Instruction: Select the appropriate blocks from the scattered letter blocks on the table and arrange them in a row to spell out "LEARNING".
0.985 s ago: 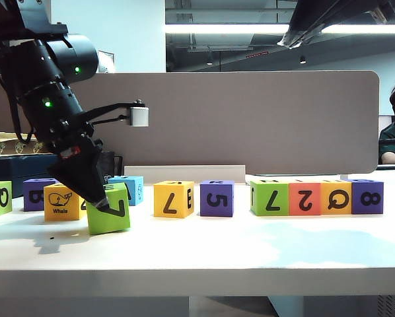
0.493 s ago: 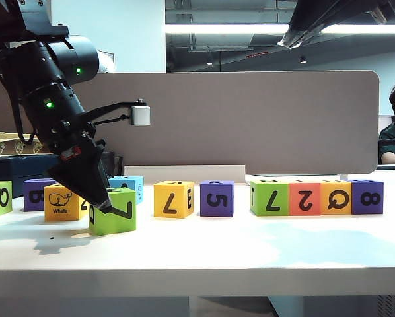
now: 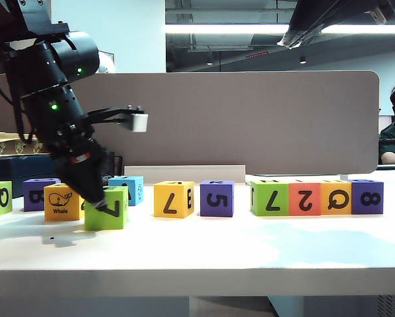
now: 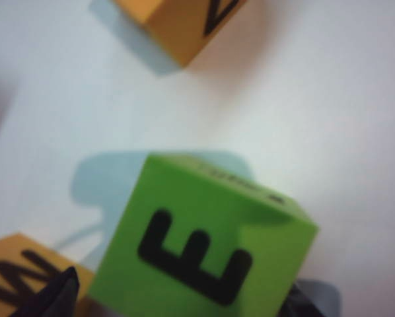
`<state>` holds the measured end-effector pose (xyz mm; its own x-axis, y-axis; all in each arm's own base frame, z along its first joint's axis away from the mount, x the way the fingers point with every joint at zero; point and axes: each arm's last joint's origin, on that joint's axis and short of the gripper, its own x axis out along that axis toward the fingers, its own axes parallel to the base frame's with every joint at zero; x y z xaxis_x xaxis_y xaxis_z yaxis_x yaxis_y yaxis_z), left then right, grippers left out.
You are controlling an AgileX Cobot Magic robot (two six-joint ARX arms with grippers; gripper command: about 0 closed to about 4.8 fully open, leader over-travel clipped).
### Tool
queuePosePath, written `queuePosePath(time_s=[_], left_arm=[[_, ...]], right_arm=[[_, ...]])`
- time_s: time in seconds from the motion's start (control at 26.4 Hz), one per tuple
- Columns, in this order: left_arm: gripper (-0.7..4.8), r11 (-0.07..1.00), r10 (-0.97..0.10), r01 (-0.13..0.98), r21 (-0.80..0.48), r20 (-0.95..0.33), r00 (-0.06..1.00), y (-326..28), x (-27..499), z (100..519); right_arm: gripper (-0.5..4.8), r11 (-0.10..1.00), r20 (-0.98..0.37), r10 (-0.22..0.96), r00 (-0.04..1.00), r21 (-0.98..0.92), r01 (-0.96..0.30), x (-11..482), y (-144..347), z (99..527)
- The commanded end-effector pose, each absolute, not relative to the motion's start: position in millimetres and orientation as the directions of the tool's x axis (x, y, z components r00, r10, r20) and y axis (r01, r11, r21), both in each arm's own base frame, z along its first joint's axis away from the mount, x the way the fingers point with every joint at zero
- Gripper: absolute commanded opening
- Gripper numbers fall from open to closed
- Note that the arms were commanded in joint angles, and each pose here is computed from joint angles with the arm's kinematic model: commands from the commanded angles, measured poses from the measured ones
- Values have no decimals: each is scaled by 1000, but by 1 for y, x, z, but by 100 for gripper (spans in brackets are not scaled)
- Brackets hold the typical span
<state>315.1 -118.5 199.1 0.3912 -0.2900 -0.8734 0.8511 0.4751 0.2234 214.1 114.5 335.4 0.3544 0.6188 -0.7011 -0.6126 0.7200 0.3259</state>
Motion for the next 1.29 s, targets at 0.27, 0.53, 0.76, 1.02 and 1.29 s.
queuePosePath(time_s=[0.27, 0.53, 0.76, 1.02, 1.29], left_arm=[[373, 498, -185, 822, 276, -892, 411, -115, 314, 200], [373, 592, -186, 772, 232, -892, 411, -117, 310, 204], [374, 586, -289, 780, 220, -842, 455, -129, 297, 229], [377, 914, -297, 399, -68, -783, 547, -131, 297, 244], [377, 959, -256, 247, -137, -793, 553, -131, 297, 242]], right_arm=[[-1, 715, -690, 626, 363, 321, -621, 214, 115, 338], [-1, 715, -690, 626, 364, 321, -621, 214, 115, 338], [-1, 714, -685, 628, 368, 319, -623, 215, 115, 339], [-1, 714, -688, 627, 365, 321, -622, 214, 115, 338], [-1, 713, -692, 627, 358, 325, -621, 214, 115, 338]])
